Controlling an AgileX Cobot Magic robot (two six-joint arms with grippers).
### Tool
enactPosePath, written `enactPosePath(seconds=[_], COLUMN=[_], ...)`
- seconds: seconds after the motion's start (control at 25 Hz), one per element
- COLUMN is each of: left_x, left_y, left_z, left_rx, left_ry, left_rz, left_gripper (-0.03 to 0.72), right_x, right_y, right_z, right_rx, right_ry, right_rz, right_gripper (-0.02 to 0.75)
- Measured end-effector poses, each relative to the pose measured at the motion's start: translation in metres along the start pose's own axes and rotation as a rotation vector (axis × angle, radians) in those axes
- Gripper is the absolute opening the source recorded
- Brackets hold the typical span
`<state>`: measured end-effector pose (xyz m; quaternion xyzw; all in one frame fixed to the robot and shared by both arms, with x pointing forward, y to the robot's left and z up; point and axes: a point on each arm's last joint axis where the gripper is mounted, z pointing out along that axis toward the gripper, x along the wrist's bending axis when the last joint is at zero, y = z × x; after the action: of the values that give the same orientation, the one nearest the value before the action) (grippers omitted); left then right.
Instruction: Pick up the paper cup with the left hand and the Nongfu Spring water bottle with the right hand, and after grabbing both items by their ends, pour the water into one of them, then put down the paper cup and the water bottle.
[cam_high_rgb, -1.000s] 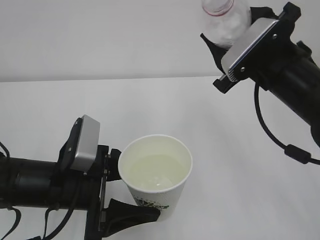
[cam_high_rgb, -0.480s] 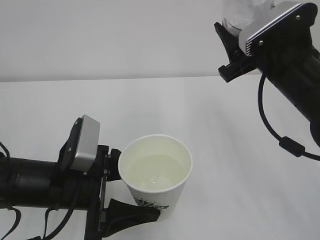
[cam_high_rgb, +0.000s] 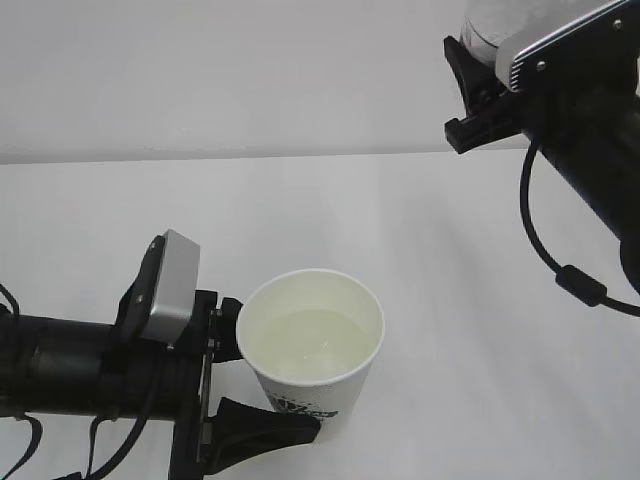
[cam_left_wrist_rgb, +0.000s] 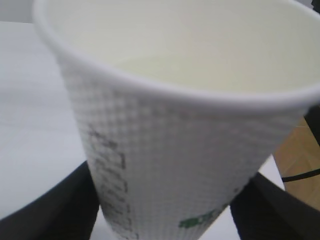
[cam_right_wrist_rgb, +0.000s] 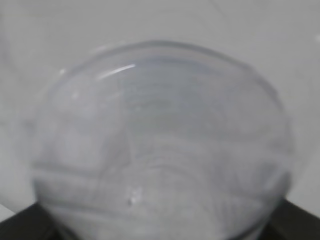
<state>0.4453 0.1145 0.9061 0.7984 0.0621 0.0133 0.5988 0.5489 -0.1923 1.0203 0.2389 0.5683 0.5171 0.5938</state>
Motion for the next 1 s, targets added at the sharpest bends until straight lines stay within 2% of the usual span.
enactPosePath(seconds=[0.84,1.0], left_x=[0.0014,0.0014], left_y=[0.0005,0.0005], left_z=[0.0,0.0], left_rx=[-0.006,-0.006], left_ry=[0.015,0.015], left_rz=[-0.044,-0.044], left_gripper=[0.554,0.554], right_x=[-0.0072,-0.0078], right_y=[-0.0037,-0.0075], right_z=[-0.0002,-0.0005], right_rx=[0.035,0.074], right_ry=[-0.082,-0.093], right_rz=[0.181,0.2], right_gripper=[0.491,0.492])
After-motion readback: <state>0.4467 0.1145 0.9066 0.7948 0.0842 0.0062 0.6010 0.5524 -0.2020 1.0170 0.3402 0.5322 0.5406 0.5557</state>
